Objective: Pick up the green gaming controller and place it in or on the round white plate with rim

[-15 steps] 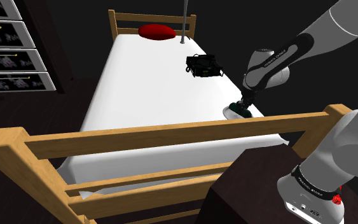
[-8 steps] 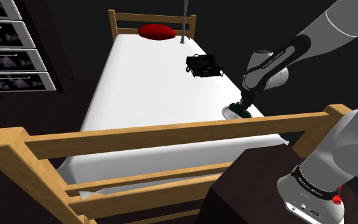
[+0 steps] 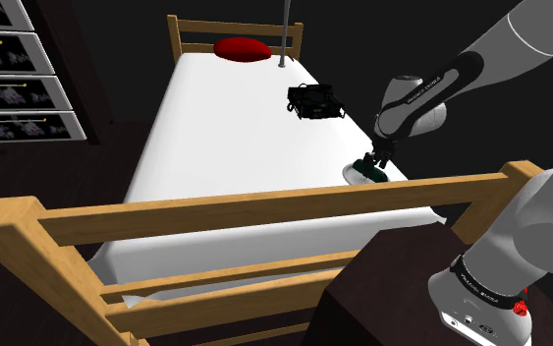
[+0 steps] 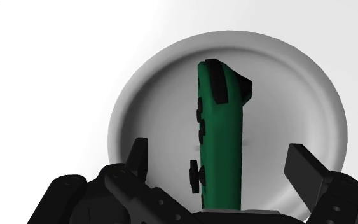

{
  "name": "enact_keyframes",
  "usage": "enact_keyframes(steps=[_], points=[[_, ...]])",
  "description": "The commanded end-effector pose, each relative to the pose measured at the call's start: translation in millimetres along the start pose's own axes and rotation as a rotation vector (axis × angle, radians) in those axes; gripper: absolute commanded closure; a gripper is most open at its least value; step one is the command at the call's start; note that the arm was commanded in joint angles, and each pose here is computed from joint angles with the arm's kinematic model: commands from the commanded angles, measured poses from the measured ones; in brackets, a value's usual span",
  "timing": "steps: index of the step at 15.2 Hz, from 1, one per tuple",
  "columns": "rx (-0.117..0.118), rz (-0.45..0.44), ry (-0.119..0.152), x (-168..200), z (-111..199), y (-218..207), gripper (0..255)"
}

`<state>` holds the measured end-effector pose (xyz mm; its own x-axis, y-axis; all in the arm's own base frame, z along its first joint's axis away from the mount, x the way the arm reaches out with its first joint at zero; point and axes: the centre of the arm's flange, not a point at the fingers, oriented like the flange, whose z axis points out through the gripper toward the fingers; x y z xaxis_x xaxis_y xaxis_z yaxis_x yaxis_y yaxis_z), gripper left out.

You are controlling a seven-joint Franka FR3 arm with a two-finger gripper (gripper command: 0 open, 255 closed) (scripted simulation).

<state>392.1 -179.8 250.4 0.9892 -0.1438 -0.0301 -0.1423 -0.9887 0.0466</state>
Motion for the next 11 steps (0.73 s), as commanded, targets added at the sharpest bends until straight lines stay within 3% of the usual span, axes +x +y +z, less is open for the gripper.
enact_keyframes(steps=[1, 3, 11], points=[[0.000, 0.000, -0.001, -1, -20, 1, 0], [0.000, 0.000, -0.001, -1, -43, 1, 0], [0.000, 0.000, -0.001, -1, -43, 1, 0]])
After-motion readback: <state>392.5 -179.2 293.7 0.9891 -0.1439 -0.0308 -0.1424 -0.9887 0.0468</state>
